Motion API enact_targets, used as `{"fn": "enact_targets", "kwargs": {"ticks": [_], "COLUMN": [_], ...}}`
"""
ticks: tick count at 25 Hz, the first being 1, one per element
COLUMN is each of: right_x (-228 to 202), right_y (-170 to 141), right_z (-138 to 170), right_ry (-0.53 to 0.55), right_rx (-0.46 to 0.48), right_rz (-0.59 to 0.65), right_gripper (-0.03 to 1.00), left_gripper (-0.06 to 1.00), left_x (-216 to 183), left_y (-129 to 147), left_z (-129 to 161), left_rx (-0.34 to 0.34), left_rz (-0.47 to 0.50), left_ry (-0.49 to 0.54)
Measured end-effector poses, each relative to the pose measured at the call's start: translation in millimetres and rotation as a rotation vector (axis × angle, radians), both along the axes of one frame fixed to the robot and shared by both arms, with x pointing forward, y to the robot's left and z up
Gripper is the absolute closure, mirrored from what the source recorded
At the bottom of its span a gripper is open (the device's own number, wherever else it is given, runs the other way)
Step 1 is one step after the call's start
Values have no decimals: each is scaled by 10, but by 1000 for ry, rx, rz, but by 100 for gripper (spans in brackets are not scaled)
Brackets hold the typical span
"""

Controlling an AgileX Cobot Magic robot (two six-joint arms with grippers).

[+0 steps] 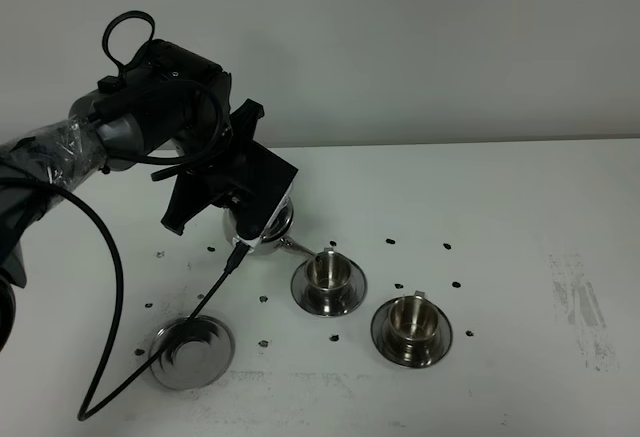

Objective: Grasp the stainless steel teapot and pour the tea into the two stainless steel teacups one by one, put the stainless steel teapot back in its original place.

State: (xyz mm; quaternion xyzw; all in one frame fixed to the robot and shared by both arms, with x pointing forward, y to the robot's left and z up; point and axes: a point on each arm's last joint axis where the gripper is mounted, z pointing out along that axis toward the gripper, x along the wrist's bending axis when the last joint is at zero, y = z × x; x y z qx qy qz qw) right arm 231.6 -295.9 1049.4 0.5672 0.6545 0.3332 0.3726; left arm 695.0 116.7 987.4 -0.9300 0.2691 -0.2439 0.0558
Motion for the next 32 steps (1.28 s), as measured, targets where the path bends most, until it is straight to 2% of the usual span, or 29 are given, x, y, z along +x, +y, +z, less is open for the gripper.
{"fn": "enact_targets", "kwargs": {"ticks": [32], "right_x": [0], "right_y": [0], "right_z": [0], "right_ry": [0], "right_rx": [-1], "right_rz": [0], "right_gripper": [48], "left_gripper": [68], "left_x": [21], "left_y": [-74], "left_z": [-12], "left_rx": [46], "left_rz": [-46], "left_ry": [-58]}}
